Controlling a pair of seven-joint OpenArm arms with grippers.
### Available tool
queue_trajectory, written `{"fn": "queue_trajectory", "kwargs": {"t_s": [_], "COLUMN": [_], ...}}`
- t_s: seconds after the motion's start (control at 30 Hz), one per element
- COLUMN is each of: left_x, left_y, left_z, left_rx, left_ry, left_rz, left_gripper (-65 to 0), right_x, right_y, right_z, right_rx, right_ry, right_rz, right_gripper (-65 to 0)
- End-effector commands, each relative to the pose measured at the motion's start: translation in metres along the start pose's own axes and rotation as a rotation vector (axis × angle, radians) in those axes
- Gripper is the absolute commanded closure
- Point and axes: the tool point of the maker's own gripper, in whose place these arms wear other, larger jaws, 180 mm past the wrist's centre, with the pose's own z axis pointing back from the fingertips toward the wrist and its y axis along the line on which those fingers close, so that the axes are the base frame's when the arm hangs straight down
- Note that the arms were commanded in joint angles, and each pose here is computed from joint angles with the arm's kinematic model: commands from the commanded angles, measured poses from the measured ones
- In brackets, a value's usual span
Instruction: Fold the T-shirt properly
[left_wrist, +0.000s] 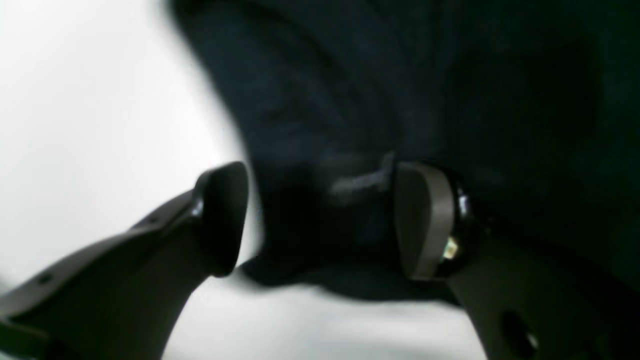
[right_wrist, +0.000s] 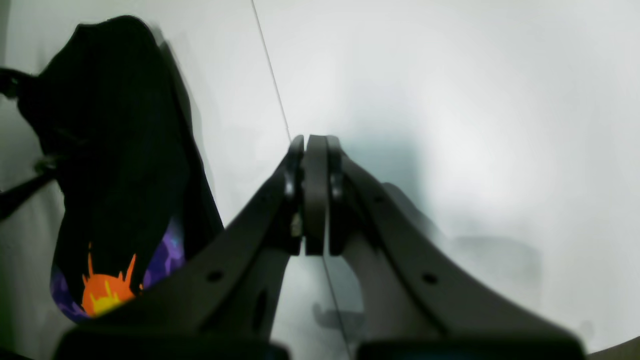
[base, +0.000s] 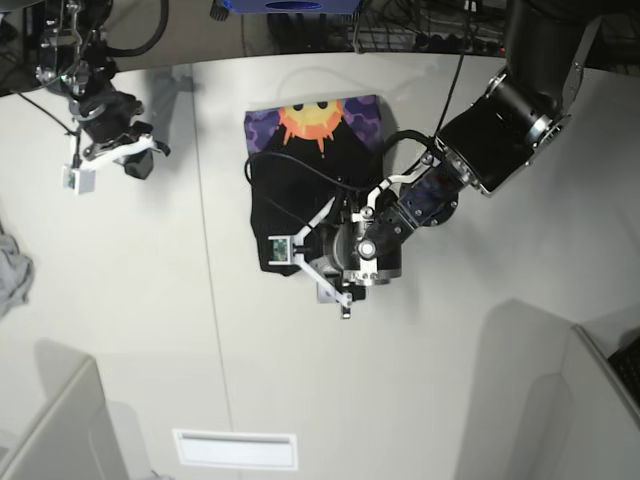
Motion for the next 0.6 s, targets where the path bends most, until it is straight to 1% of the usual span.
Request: {"fn": "queue_trajectory", "kwargs": {"t_s": [0.0,0.1,0.2,0.23,0.27,0.3,0.37,0.4,0.47,0.5,0.57], "left_x": [0.015,0.013,0.002,-0.006,-0.018,-0.03,-0.056,-0.073,-0.11,-0.127,-0.142], "left_y": [0.022,0.047,0.065,0.062,0.059,0.051,0.029,0.015,-0.013,-0.035,-0.078], "left_z": [0.016,0.042,0.072,0.08,0.091,0.098,0.106,0.102,0.094,0.088,0.081], "left_rx": [0.063,0.141,0.231,0.252,0.283,0.302,0.316,0.303,0.269,0.237,0.164], "left_ry": [-0.046,-0.104,-0.193,-0.22,-0.236,-0.242,-0.228,-0.202,-0.127,-0.089,-0.068], "left_rz": [-0.016,0.045,0.187,0.24,0.294,0.336,0.418,0.473,0.574,0.624,0.677], "left_gripper": [-43.9,-43.8,-42.9,-40.6,-34.9,-27.0,-4.1,0.0,0.0,0.0,0.0], "right_x": [0.008,0.001,-0.008,-0.012,-0.018,-0.024,-0.033,-0.034,-0.031,-0.03,-0.031], "right_y": [0.002,-0.002,-0.008,-0.011,-0.014,-0.018,-0.037,-0.048,-0.062,-0.07,-0.082], "right_z": [0.003,0.005,0.009,0.012,0.014,0.017,0.028,0.035,0.048,0.056,0.071], "right_rx": [0.01,0.0,-0.017,-0.024,-0.031,-0.041,-0.091,-0.117,-0.129,-0.129,-0.13], "right_ry": [-0.029,-0.011,0.009,0.018,0.033,0.048,0.066,0.067,0.059,0.06,0.067], "right_rz": [0.017,0.015,0.012,0.015,0.015,0.015,0.004,0.006,0.044,0.078,0.131], "right_gripper": [0.0,0.0,0.0,0.0,0.0,0.0,0.0,0.0,0.0,0.0,0.0]}}
